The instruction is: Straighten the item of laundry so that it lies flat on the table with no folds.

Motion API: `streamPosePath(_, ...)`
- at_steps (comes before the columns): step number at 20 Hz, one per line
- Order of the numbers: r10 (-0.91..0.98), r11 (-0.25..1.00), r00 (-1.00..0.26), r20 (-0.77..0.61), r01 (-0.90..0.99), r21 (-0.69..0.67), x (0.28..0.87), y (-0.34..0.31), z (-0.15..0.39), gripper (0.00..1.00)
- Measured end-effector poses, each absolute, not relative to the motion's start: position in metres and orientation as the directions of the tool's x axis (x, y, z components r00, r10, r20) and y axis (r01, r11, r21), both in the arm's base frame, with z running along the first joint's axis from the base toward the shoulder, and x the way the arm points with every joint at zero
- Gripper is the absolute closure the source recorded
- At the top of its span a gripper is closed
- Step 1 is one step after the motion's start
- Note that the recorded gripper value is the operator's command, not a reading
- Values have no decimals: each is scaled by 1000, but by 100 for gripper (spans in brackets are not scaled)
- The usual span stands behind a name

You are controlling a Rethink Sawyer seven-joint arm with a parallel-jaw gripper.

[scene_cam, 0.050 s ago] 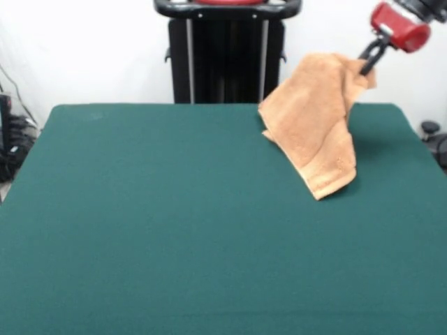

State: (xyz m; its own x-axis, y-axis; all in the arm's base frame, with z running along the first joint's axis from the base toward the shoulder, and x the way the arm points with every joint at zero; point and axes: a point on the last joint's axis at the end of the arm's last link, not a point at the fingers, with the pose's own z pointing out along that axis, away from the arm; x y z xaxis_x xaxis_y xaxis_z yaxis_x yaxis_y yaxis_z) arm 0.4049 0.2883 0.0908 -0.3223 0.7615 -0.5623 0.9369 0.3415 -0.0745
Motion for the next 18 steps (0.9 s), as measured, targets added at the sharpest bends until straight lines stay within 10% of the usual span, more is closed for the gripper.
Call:
streamPosePath(8, 757, 344, -227, -613, 935, 79, 443, 108, 107, 100)
streamPosePath(18, 731, 435, -395, -557, 898, -66, 390, -79, 94, 100)
